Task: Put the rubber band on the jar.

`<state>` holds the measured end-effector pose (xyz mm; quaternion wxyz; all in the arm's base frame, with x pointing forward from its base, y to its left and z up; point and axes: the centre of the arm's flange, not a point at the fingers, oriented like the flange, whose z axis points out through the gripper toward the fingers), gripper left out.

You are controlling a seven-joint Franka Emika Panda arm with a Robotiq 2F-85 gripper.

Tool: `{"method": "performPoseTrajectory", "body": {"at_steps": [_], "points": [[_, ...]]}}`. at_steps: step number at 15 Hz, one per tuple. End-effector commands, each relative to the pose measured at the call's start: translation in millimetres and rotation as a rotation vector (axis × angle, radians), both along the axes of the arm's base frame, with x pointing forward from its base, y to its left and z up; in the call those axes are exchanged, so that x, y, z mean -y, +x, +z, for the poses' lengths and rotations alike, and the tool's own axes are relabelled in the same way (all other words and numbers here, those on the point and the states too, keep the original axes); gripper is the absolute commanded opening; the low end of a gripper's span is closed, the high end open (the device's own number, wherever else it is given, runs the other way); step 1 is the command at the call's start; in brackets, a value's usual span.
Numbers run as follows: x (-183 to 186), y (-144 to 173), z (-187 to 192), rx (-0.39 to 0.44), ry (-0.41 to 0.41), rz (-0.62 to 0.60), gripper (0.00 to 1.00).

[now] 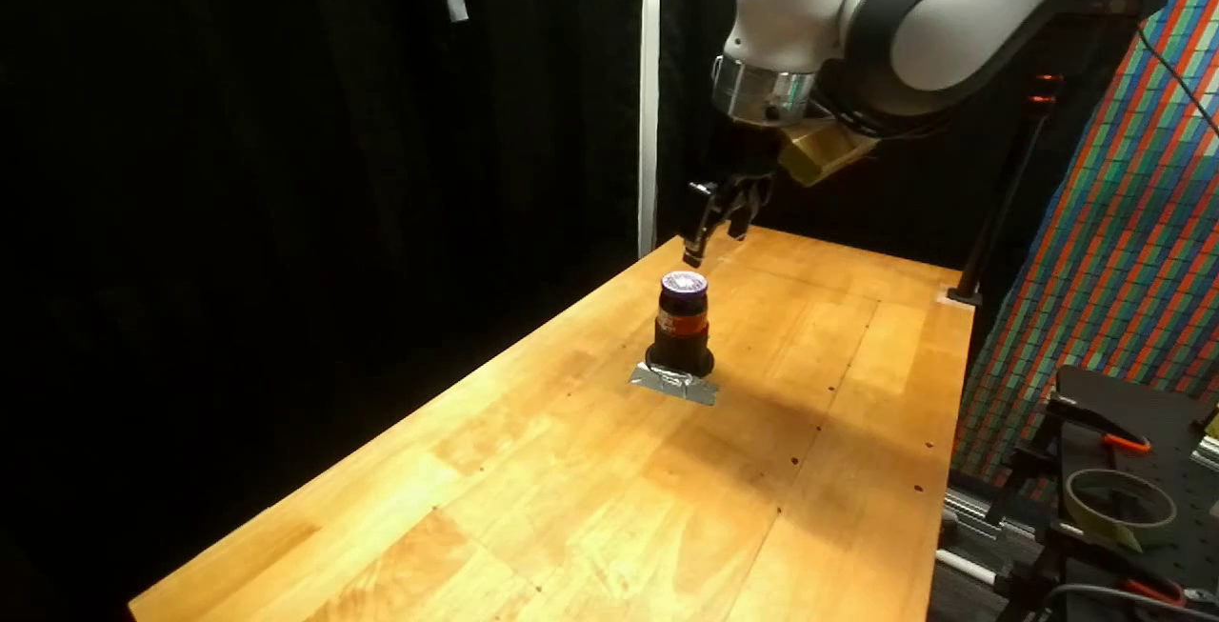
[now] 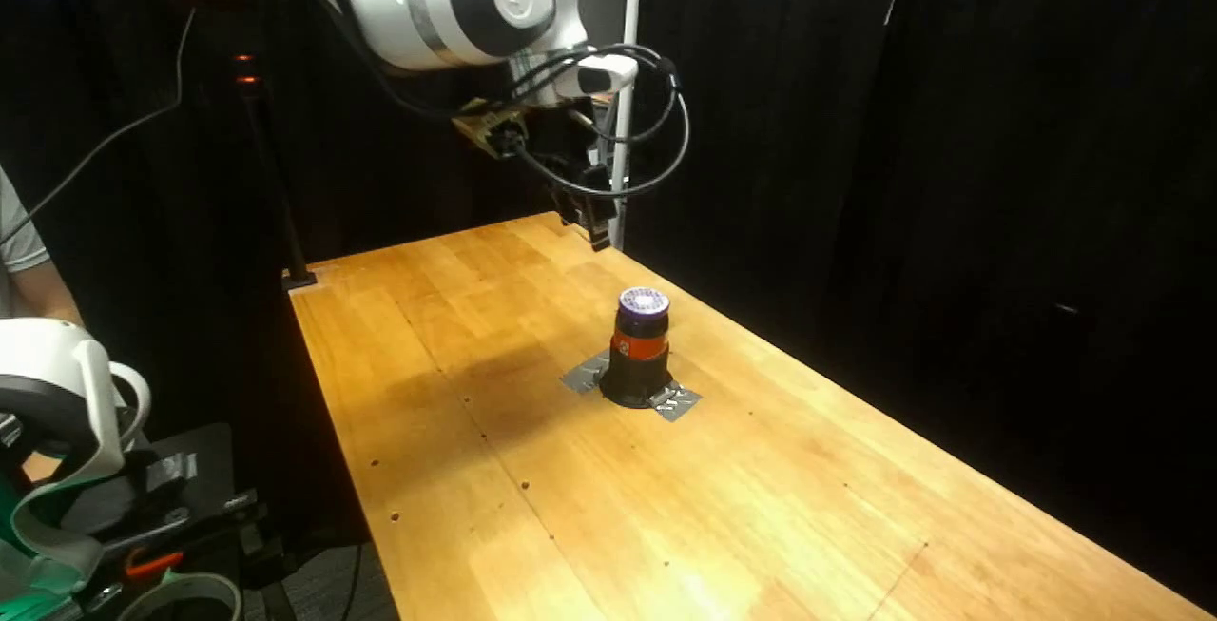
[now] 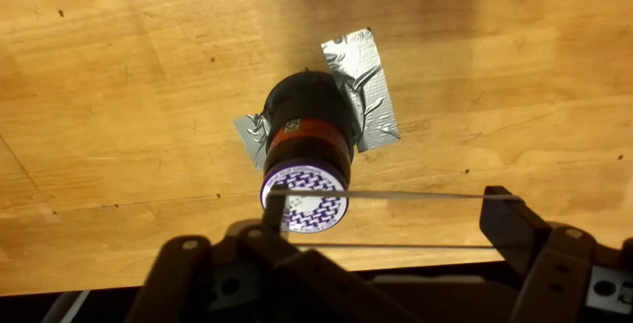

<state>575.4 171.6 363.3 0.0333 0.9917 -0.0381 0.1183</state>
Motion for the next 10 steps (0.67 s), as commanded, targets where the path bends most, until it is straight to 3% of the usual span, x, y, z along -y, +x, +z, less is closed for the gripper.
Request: {"method": "performPoseTrajectory", "body": {"at_steps": [1, 6, 10], "points": [[2, 70, -22, 0.016, 0.017, -0.076, 1.00], [25, 104, -56, -0.007, -0.002, -0.140, 1.00], [35, 114, -77, -0.034, -0.012, -0.173, 1.00]]}}
